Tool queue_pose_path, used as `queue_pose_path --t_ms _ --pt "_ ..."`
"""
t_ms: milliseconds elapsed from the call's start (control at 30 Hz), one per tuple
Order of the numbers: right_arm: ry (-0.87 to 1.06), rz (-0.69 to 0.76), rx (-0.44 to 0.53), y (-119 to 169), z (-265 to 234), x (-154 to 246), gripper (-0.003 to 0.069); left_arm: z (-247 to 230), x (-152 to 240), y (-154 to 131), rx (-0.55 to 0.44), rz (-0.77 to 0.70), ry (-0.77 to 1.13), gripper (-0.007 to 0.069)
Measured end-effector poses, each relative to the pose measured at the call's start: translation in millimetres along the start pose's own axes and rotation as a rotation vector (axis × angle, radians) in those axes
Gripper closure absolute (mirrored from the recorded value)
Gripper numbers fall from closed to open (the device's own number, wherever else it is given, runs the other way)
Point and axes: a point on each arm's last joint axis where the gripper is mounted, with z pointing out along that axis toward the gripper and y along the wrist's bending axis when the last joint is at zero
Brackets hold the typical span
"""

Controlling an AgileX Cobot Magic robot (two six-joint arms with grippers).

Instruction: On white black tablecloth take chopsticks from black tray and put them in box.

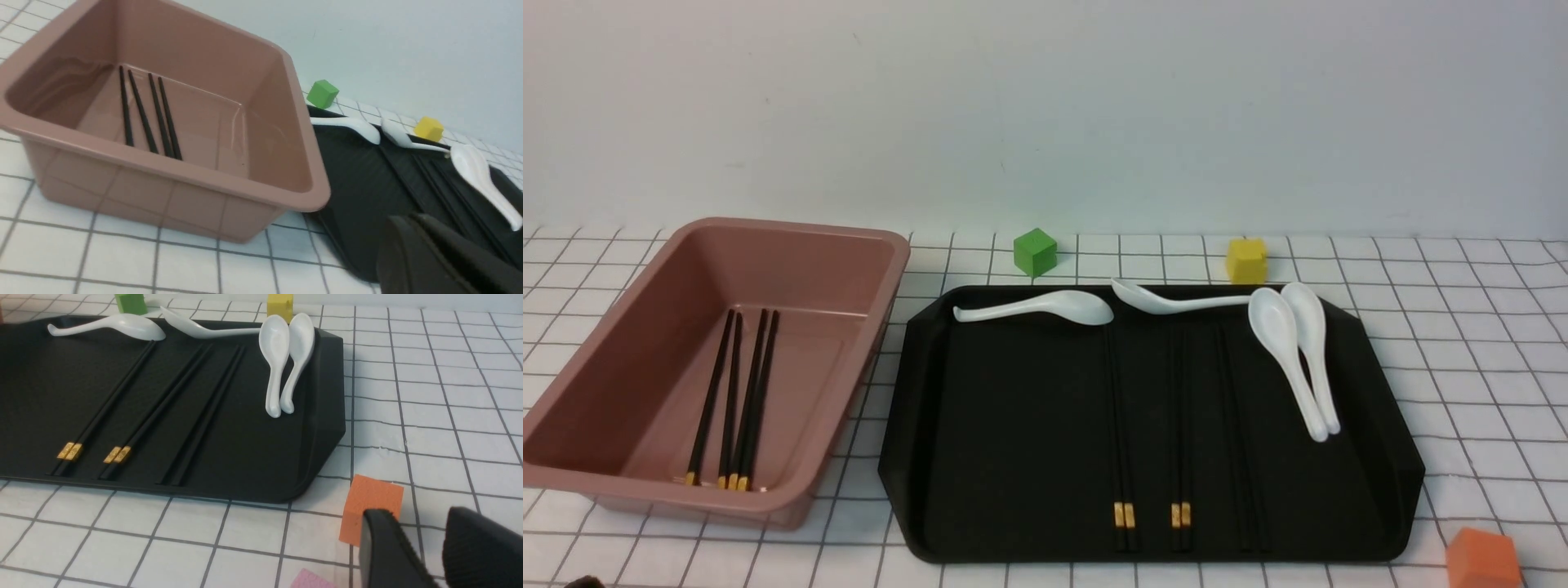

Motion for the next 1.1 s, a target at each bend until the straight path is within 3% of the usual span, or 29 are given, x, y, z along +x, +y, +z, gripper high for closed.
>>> queue_pose_path --t_ms 267,1100 --pt "0.000 0.000 0.000 0.0 0.0 0.0 0.0419 -2.3 12.6 13.9 -0.192 -0.015 0.093 0.0637" --pt "0.000 0.000 0.000 0.0 0.0 0.0 0.0419 -2.5 14.1 14.6 -0.200 -0.017 0.108 0.0620"
